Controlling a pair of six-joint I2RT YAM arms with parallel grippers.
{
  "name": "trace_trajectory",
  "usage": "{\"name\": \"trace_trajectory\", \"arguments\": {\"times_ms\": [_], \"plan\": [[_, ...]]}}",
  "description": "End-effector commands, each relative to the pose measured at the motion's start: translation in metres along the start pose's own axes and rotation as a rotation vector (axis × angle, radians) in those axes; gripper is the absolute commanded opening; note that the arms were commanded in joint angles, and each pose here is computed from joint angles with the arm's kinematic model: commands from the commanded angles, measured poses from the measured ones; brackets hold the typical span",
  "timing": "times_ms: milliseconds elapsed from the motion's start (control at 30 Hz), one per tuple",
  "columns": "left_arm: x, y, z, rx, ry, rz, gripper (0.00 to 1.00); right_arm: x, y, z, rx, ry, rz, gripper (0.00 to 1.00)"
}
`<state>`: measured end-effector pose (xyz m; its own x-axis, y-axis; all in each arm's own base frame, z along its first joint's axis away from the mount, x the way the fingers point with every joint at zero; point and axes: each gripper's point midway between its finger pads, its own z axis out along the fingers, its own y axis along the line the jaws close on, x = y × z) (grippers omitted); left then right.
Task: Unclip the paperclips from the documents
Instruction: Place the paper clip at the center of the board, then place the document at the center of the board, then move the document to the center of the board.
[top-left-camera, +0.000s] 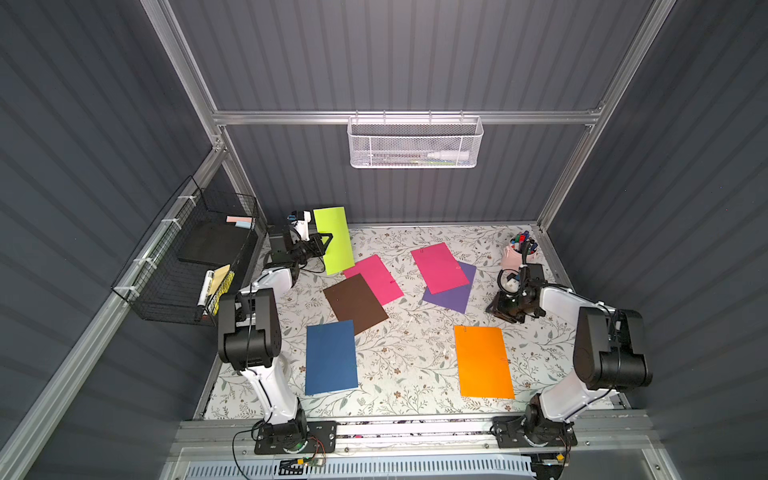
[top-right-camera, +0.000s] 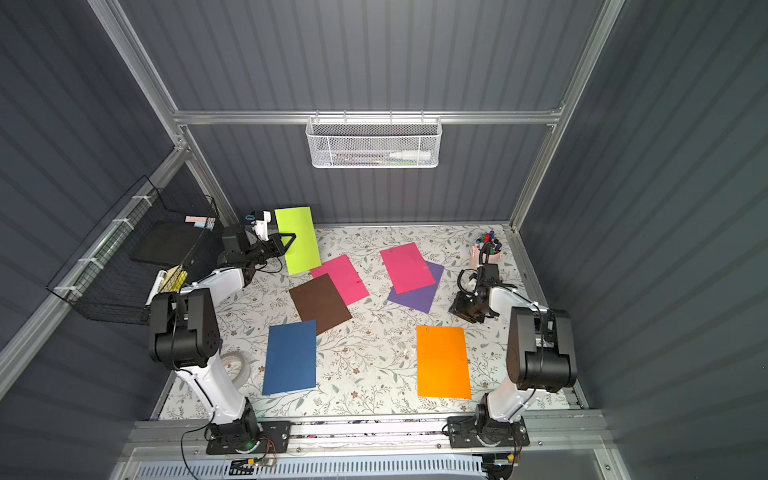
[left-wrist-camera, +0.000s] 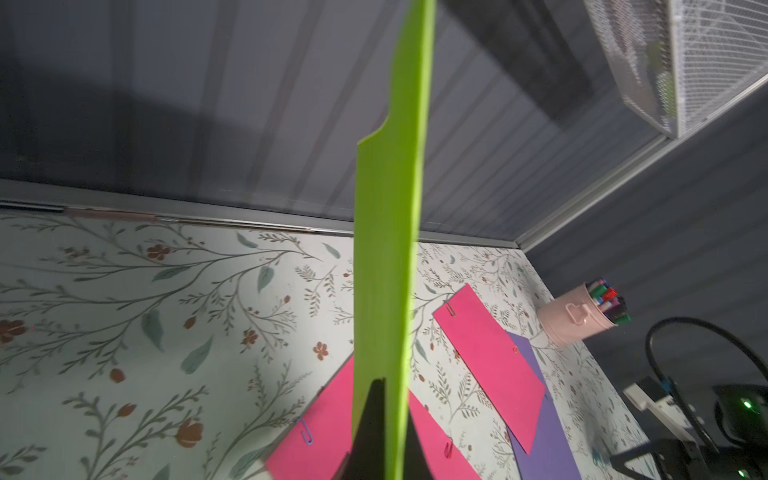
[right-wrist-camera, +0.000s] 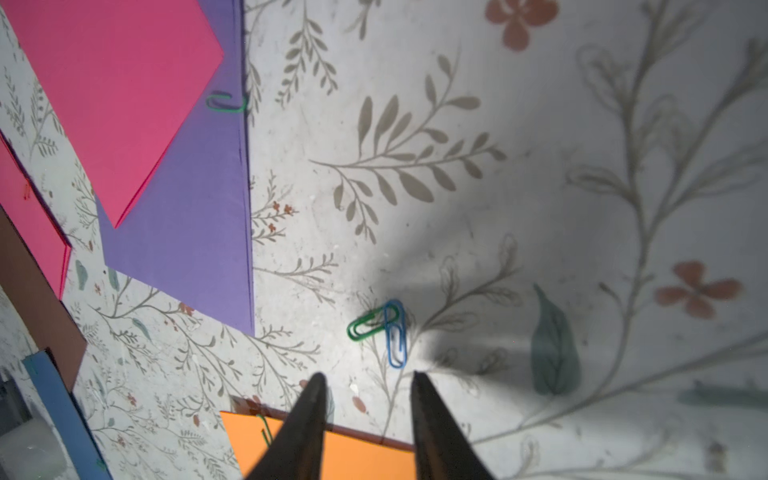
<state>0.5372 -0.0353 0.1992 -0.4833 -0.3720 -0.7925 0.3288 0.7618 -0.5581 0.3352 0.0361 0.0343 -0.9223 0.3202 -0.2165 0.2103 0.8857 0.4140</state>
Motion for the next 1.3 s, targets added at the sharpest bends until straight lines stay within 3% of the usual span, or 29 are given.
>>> {"name": "trace_trajectory", "arguments": {"times_ms": [0,200,433,467,533,567,600,700,800,933,1133,1267], "plan": [[-0.027,0.021,-0.003,-0.072,-0.076,0.001,0.00,-0.004,0.001,-0.016,0.030,-0.016,0.000,0.49],[-0.019,0.091,-0.016,-0.267,-0.098,-0.097,0.00,-0.003,0.008,-0.028,0.026,-0.018,-0.025,0.55],[0.019,0.160,-0.035,-0.478,-0.066,-0.242,0.00,-0.001,0.030,-0.040,0.002,-0.015,-0.100,0.59],[0.022,0.167,-0.039,-0.503,-0.069,-0.257,0.07,-0.001,0.033,-0.041,-0.003,-0.014,-0.106,0.60],[0.026,0.178,-0.047,-0.574,-0.079,-0.280,0.53,0.000,0.043,-0.042,-0.017,-0.010,-0.137,0.61],[0.025,0.181,-0.052,-0.610,-0.087,-0.282,0.70,0.001,0.046,-0.043,-0.017,-0.008,-0.147,0.62],[0.023,0.184,-0.058,-0.647,-0.098,-0.284,0.81,0.002,0.051,-0.042,-0.022,-0.005,-0.164,0.63],[0.007,0.188,-0.077,-0.751,-0.160,-0.266,0.99,0.006,0.072,-0.037,-0.050,0.010,-0.229,0.63],[-0.006,0.181,-0.090,-0.799,-0.199,-0.249,1.00,0.013,0.089,-0.028,-0.054,0.044,-0.276,0.64],[-0.004,0.158,-0.082,-0.815,-0.150,-0.186,1.00,0.037,0.088,-0.017,-0.013,0.121,-0.243,0.64],[0.017,0.103,-0.058,-0.723,-0.071,-0.116,0.99,0.087,0.060,-0.025,0.155,0.121,-0.195,0.67],[0.025,0.058,-0.047,-0.643,-0.054,-0.072,0.99,0.113,0.047,-0.028,0.190,0.121,-0.149,0.70]]}}
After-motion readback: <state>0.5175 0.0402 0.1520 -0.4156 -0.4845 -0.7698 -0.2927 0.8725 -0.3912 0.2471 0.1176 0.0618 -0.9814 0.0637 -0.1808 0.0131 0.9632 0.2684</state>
